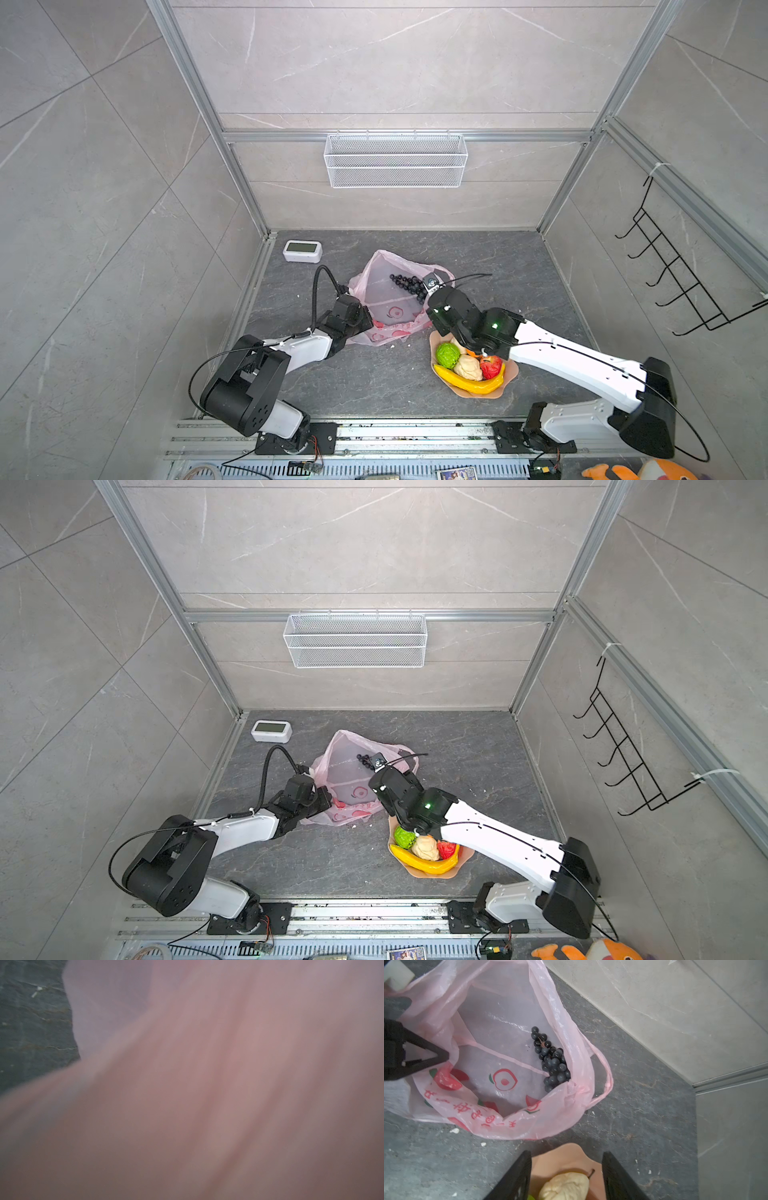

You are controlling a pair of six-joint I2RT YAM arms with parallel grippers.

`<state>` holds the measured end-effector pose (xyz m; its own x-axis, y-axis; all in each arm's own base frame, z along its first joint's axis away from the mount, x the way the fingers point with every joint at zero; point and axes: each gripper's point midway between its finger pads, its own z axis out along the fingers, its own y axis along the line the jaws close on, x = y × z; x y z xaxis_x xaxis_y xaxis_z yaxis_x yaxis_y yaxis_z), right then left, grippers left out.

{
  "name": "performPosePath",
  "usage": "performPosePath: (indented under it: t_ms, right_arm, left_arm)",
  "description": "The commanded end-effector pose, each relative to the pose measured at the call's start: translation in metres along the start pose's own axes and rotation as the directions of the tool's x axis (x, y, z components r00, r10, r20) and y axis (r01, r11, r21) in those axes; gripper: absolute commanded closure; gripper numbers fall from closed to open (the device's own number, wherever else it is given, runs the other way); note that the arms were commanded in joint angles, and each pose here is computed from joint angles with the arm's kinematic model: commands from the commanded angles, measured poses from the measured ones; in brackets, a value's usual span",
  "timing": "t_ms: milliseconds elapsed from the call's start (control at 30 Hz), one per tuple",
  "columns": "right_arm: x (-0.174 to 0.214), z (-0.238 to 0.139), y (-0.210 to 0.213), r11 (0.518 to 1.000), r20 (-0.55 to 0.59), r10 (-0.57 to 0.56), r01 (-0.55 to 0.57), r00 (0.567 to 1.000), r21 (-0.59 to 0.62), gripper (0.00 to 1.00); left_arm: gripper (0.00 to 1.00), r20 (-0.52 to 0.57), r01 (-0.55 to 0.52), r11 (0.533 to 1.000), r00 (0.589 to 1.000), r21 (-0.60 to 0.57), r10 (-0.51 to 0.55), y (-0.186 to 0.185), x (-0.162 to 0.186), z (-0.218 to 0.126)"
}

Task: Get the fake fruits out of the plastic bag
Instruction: 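Move the right gripper back into the bag toward the black grapes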

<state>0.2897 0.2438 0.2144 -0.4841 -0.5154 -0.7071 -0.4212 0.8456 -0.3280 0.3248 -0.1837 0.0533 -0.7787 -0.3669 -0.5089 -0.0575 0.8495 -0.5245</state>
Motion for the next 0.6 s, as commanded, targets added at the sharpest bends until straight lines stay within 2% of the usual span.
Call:
performPosePath:
  t_ms: [0, 233, 433, 567]
  right_arm:
    - [-0.009, 0.016, 0.024, 0.988, -0.031, 0.127, -0.129, 0.991, -0.085, 0.43]
    - [-0.011, 0.06, 0.069, 0.954, -0.13, 0.226, -0.246, 0.965, -0.173, 0.43]
    - [-0.007, 0.105, 0.061, 0.916, -0.253, 0.323, -0.368, 0.912, -0.157, 0.46]
    - [-0.012, 0.13, 0.052, 0.93, -0.268, 0.309, -0.349, 0.912, -0.113, 0.46]
  left_arm:
    - [0.99, 0.024, -0.036, 0.998, 0.999, 0.057, 0.034, -0.019, -0.015, -0.002]
    - [0.98, 0.015, -0.046, 0.997, 0.999, 0.069, 0.046, -0.023, -0.014, -0.001]
    - [0.98, 0.007, -0.049, 0.995, 0.999, 0.082, 0.048, -0.025, -0.013, 0.0]
    - [0.98, -0.003, -0.056, 0.994, 0.998, 0.098, 0.057, -0.029, -0.012, 0.001]
